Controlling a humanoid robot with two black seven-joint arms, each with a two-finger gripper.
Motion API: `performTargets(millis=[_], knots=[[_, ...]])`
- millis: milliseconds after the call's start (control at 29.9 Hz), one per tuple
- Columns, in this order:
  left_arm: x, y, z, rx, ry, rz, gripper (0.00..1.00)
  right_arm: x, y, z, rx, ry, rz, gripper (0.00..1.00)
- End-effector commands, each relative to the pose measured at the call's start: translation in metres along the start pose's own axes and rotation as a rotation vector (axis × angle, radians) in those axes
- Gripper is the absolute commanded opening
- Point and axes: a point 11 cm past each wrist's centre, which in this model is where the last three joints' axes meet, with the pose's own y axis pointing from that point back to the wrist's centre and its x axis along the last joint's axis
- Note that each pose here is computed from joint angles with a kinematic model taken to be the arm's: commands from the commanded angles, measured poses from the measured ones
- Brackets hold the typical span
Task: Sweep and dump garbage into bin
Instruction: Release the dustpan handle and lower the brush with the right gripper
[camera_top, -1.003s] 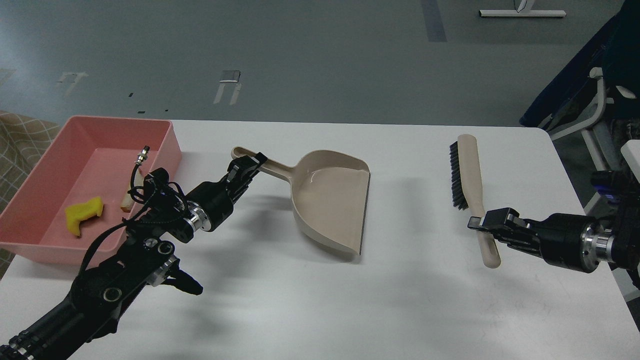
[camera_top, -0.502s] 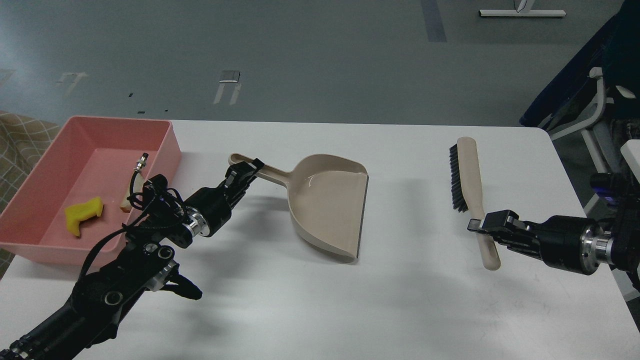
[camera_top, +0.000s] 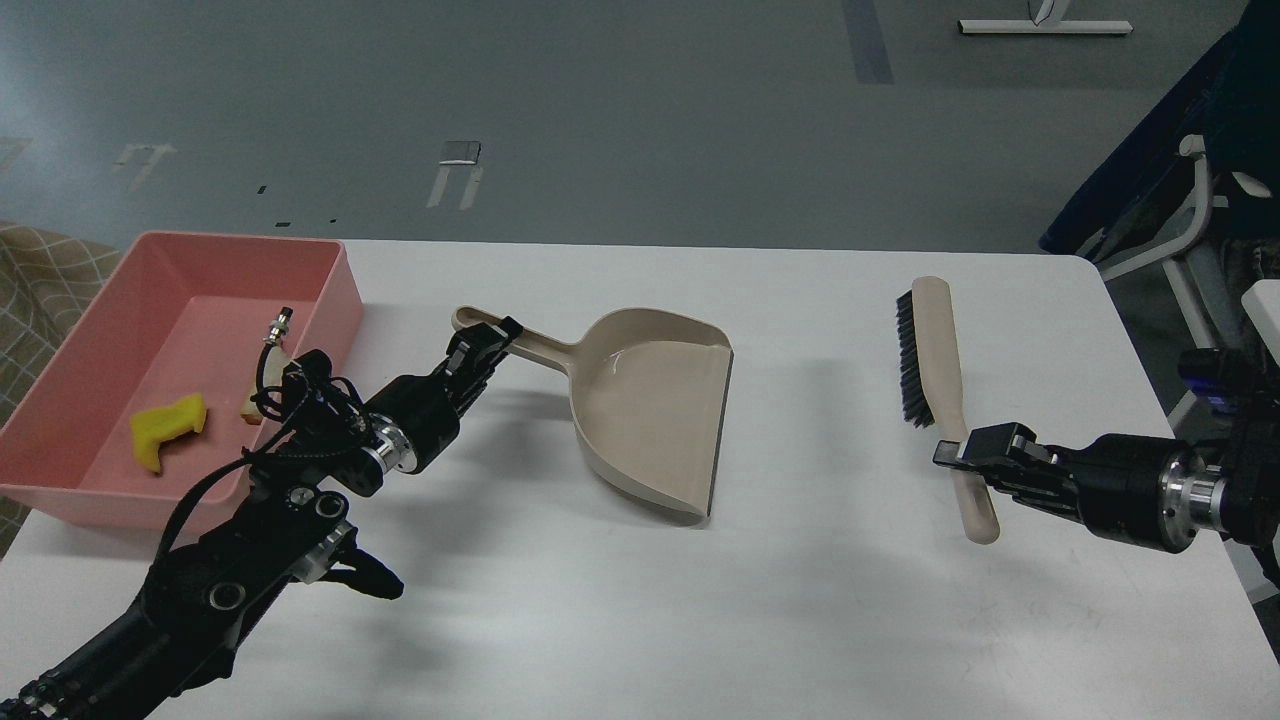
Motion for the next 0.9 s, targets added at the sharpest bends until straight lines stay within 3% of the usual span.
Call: performTargets(millis=[0, 67, 100, 167, 234, 870], knots=[[-0.001, -0.001, 0.0, -0.003, 0.003, 0.007, 0.68, 0.0, 0.0, -0.001, 0.002, 0.0, -0.001, 0.0], [-0.002, -0.001, 0.0, -0.004, 0.006, 0.006, 0.81, 0.0, 0.0, 0.0, 0.002, -0.001, -0.001, 0.0], [-0.002, -0.001, 0.0, -0.004, 0.006, 0.006, 0.81, 0.0, 0.0, 0.0, 0.002, -0.001, -0.001, 0.0], [-0.002, -0.001, 0.001, -0.008, 0.006, 0.003, 0.92, 0.0, 0.0, 0.0, 0.002, -0.001, -0.001, 0.0], [-0.002, 0.0, 0.0, -0.008, 0.007, 0.002, 0.96, -0.001, 0.0, 0.0, 0.001, -0.001, -0.003, 0.0], [-0.011, 0.03, -0.024, 0.044, 0.018, -0.08, 0.98, -0.015, 0.002, 0.02, -0.036, -0.056, -0.031, 0.0]])
